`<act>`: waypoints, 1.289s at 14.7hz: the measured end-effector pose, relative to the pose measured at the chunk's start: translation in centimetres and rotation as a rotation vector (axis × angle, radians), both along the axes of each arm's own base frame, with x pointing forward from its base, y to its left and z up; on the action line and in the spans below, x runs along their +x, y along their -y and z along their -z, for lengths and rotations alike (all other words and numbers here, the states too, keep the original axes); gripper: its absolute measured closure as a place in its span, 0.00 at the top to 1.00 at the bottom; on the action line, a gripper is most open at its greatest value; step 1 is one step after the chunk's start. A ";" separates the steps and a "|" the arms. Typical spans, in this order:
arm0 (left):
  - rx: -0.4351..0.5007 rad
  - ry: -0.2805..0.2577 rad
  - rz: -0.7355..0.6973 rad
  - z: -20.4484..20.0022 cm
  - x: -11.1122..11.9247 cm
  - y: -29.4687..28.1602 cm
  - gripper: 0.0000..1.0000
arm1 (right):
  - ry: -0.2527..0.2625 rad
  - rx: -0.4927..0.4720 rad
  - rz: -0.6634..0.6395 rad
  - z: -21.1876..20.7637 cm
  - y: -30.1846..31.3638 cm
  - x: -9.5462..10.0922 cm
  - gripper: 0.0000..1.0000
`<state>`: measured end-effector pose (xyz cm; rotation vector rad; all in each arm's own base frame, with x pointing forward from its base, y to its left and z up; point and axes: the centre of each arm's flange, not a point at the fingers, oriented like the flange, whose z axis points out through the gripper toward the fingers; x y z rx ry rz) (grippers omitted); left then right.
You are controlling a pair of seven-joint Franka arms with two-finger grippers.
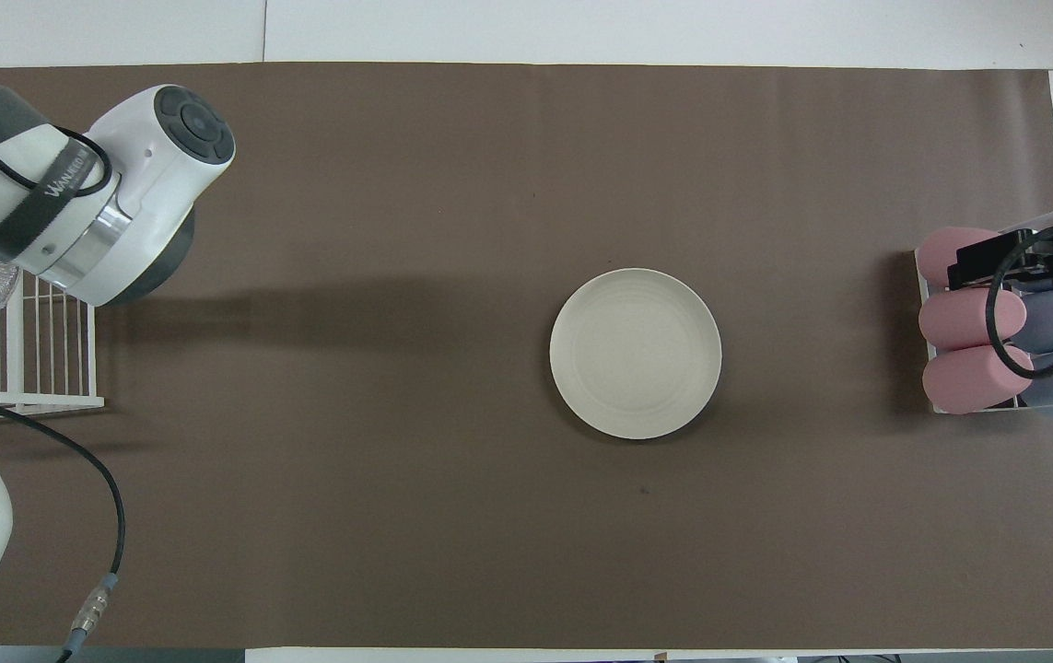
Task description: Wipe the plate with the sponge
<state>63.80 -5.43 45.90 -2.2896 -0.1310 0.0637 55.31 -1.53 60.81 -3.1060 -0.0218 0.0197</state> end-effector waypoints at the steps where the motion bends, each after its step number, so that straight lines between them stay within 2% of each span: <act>1: -0.057 0.004 -0.001 -2.4 -0.1 -0.4 1.00 | 0.000 0.000 0.000 0.0 0.0 0.0 1.00; 3: -0.152 0.018 -0.017 -5.8 -1.0 -1.1 1.00 | 0.000 0.000 -0.001 0.0 -0.1 0.0 1.00; 6: -0.351 0.047 -0.080 -8.5 -2.5 -1.5 1.00 | 0.000 0.000 -0.002 0.0 -0.1 0.0 1.00; 8: -0.514 0.079 -0.136 -11.1 -3.7 -2.8 1.00 | 0.000 0.000 -0.002 0.0 -0.2 0.0 1.00; 10: -0.634 0.121 -0.151 -14.5 -5.4 -3.6 1.00 | 0.000 0.000 -0.002 0.0 -0.2 0.0 1.00; 12: -0.703 0.141 -0.135 -17.3 -7.1 -2.9 1.00 | 0.001 0.000 -0.002 0.0 -0.2 0.0 1.00; 15: -0.773 0.109 -0.055 -19.2 -9.2 -1.7 1.00 | 0.001 0.000 -0.009 0.0 -0.6 0.0 1.00; 17: -0.809 0.081 -0.026 -18.8 -9.6 -1.2 1.00 | 0.000 0.000 -0.015 -0.2 -0.9 0.0 1.00; 19: -0.818 0.076 -0.015 -17.4 -9.4 -1.2 1.00 | 0.003 -0.005 -0.017 -0.5 -1.0 0.0 1.00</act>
